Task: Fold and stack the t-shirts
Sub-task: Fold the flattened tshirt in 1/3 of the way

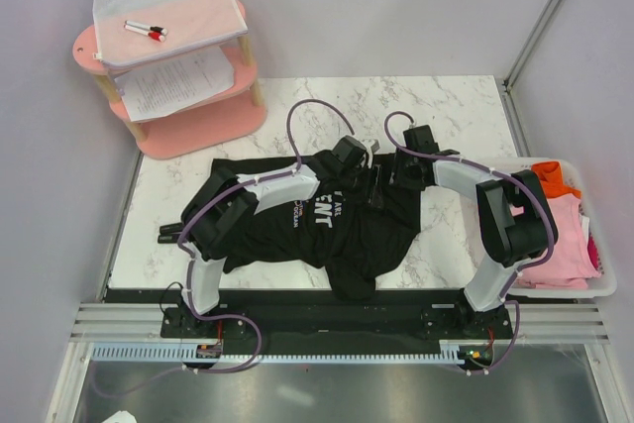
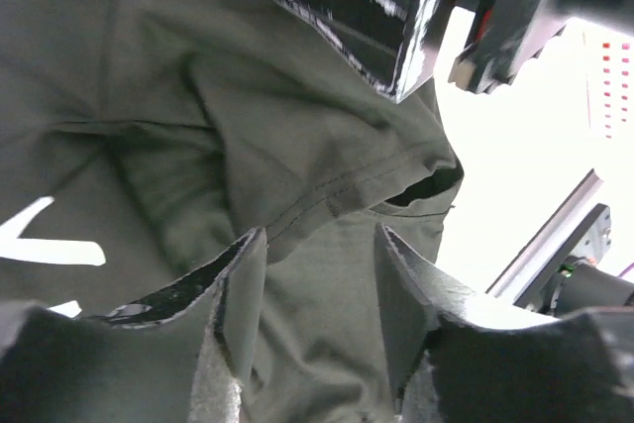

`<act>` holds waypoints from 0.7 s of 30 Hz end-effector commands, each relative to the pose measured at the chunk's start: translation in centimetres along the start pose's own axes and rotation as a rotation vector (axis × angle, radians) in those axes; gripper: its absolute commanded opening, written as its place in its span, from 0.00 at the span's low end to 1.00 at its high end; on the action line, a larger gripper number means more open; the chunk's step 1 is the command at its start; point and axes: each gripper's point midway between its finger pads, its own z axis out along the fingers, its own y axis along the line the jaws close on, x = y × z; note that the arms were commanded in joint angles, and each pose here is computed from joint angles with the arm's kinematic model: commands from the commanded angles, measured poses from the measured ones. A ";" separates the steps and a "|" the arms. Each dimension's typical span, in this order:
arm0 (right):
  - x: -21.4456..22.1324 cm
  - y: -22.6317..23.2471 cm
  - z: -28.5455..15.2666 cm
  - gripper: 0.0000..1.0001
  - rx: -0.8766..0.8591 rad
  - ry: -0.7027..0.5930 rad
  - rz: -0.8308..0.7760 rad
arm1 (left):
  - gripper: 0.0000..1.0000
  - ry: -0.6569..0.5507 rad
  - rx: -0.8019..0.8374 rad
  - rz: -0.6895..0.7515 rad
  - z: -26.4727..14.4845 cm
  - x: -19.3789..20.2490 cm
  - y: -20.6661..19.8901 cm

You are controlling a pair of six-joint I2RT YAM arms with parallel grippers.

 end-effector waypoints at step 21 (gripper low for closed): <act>-1.7 -1.7 1.2 0.55 0.070 -0.046 0.022 | 0.02 0.074 -0.154 -0.034 2.7 4.1 3.7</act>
